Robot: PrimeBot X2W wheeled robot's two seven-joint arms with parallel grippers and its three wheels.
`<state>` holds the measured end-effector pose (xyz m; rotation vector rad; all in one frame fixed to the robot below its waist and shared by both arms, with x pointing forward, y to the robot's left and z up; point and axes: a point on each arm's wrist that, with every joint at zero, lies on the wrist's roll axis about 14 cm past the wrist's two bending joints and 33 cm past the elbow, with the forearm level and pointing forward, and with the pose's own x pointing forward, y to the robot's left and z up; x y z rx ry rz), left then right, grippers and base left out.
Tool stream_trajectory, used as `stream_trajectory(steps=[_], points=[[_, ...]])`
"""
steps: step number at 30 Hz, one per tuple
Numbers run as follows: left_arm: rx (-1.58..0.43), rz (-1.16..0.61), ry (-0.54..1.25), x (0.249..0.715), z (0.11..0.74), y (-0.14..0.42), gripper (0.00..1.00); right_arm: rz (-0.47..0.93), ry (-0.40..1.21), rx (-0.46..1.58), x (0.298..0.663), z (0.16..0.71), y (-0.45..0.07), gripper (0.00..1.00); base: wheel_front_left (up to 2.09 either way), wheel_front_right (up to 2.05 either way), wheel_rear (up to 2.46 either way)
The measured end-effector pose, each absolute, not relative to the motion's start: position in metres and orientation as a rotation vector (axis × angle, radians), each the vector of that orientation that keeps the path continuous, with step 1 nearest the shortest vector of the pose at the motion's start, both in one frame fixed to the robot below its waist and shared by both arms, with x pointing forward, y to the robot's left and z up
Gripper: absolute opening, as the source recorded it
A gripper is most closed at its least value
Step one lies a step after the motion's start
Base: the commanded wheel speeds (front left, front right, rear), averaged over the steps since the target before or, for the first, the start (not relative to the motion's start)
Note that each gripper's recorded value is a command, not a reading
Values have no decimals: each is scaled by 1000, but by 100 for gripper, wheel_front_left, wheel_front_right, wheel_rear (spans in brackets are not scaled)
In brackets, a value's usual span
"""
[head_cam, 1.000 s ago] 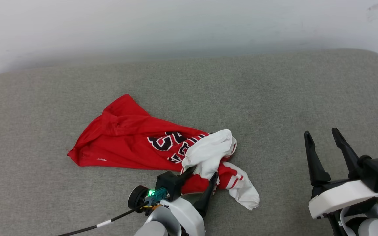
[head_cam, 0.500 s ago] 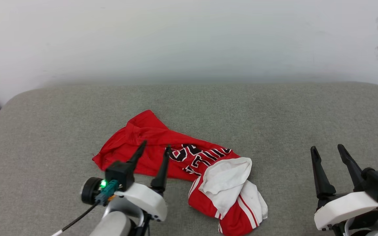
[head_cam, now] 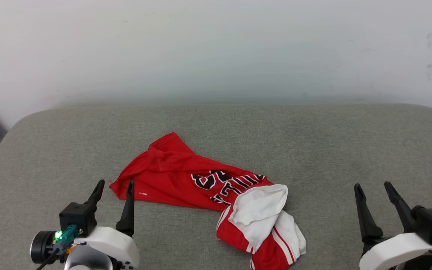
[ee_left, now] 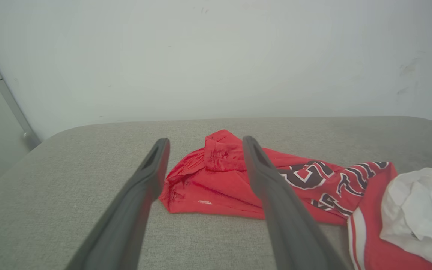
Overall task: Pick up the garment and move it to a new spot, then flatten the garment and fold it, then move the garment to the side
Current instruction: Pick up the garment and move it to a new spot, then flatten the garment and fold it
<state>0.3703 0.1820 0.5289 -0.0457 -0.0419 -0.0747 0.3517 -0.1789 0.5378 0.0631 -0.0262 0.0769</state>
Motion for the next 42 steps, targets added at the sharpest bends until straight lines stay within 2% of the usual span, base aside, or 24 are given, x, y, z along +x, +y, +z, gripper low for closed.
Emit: stream_trajectory(steps=[17, 25, 32, 35, 42], points=[[-51, -70, -22, 363, 532, 181, 100, 97, -22, 63, 351, 539, -172, 100, 0, 0, 0], [-67, -286, -26, 383, 557, 118, 100, 94, -8, 55, 356, 535, -174, 100, 0, 0, 0], [-76, -510, 170, 392, 534, 46, 100, 83, 2, 55, 360, 533, -176, 100, 0, 0, 0], [-28, -611, 376, 388, 497, 22, 100, 70, 21, 55, 360, 526, -181, 100, 0, 0, 0], [37, -698, 647, 375, 447, 9, 100, 39, 43, 69, 363, 517, -190, 100, 0, 0, 0]])
